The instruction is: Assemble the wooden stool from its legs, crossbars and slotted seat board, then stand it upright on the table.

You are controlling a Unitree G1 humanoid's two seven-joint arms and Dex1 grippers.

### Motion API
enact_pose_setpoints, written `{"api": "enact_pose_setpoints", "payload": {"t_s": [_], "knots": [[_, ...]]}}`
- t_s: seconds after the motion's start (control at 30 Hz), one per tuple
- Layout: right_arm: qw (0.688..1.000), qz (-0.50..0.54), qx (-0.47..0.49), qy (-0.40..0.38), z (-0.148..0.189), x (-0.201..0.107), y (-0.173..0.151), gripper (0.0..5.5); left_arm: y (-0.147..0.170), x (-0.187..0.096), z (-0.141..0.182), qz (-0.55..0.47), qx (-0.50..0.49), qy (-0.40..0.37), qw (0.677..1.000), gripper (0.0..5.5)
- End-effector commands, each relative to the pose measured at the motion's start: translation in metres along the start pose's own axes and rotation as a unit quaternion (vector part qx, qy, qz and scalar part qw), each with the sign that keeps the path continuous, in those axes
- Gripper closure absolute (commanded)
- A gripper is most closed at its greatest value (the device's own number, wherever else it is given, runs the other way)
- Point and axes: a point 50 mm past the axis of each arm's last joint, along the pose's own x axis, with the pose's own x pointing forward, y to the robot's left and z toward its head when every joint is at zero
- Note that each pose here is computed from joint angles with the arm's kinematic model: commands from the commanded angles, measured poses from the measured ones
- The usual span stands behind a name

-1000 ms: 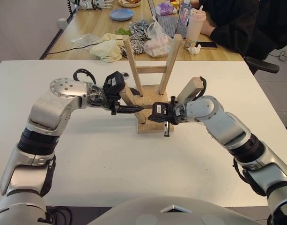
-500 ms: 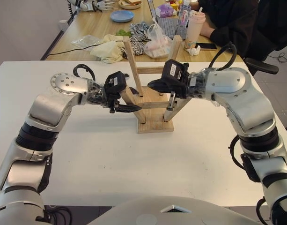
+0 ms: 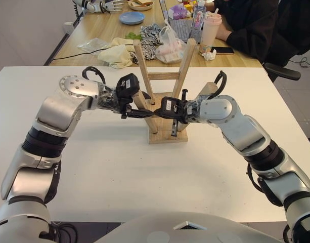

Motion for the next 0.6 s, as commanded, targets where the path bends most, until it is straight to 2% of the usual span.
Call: {"api": "enact_pose_setpoints", "payload": {"t_s": [0.03,0.1,0.37,0.5,0.6], "knots": [[0.992,0.058,0.076,0.076,-0.042,0.018,0.029,5.50,-0.027,0.023,-0.049,-0.074,-0.056,0.080,0.992,2.16],[0.992,0.056,0.080,0.078,-0.043,0.018,0.029,5.50,-0.026,0.017,-0.050,-0.059,-0.065,0.072,0.994,1.97],[0.992,0.053,0.084,0.081,-0.047,0.017,0.030,5.50,-0.034,-0.032,-0.044,-0.022,-0.066,0.014,0.997,1.97],[0.991,0.052,0.085,0.084,-0.049,0.015,0.030,5.50,-0.026,-0.055,-0.028,0.048,-0.058,-0.076,0.994,1.97],[0.991,0.051,0.086,0.089,-0.052,0.012,0.029,5.50,-0.015,-0.062,-0.016,0.117,-0.046,-0.139,0.982,1.97]]}}
